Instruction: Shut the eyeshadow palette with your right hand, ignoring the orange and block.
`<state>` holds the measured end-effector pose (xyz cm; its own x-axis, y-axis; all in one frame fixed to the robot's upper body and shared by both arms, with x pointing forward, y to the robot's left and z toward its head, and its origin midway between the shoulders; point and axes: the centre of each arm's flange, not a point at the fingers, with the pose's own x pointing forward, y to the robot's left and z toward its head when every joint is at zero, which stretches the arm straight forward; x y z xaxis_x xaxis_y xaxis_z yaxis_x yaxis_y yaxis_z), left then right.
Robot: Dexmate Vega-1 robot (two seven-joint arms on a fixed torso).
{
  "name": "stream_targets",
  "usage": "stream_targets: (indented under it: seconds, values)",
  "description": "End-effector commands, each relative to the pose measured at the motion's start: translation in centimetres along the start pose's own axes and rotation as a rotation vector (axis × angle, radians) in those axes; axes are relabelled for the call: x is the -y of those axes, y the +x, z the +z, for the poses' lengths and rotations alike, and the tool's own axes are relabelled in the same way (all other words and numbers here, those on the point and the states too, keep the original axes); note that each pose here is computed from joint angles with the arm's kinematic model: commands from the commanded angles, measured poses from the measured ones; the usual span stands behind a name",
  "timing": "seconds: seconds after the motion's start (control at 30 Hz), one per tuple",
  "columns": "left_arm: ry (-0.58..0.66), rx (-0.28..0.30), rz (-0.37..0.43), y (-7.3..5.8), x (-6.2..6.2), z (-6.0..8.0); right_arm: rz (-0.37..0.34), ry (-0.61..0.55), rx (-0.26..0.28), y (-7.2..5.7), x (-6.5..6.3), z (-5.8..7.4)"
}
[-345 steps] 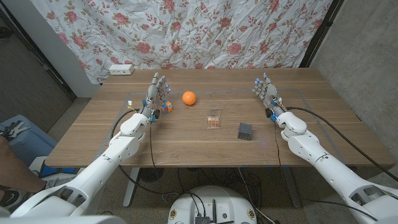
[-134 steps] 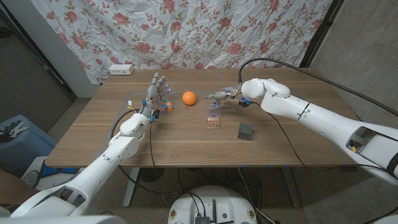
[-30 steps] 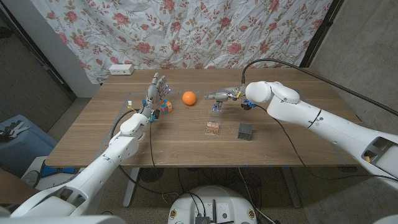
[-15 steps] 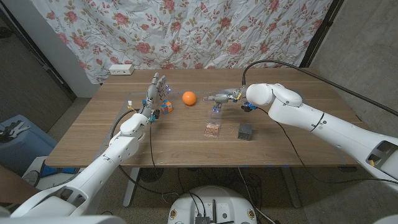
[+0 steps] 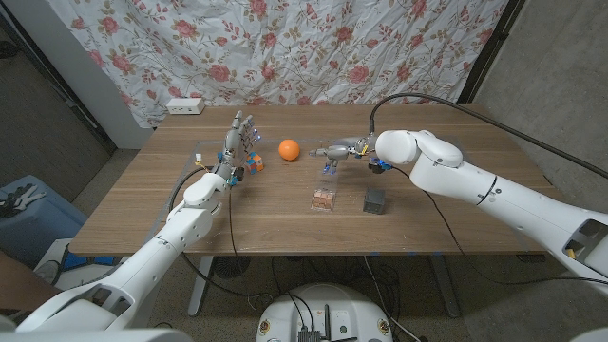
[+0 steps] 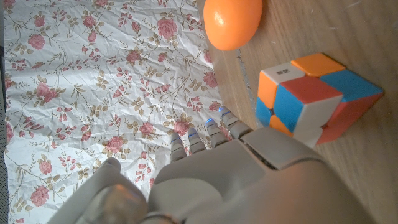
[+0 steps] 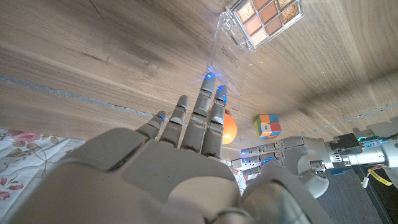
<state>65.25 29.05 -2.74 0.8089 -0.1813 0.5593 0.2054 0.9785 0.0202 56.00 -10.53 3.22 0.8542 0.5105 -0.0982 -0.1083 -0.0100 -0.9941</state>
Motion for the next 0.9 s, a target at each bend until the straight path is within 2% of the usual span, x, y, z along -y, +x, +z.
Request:
stream_targets:
  seconds: [0.03,0.9]
  values:
    - [0.000,0.000,0.000,0.0,0.0,0.0,-0.002,-0.008,-0.004,-0.5,-0.5,0.7]
    - [0.000,0.000,0.000,0.0,0.0,0.0,-0.028,-0.036,-0.011,-2.8,-2.3,1.8]
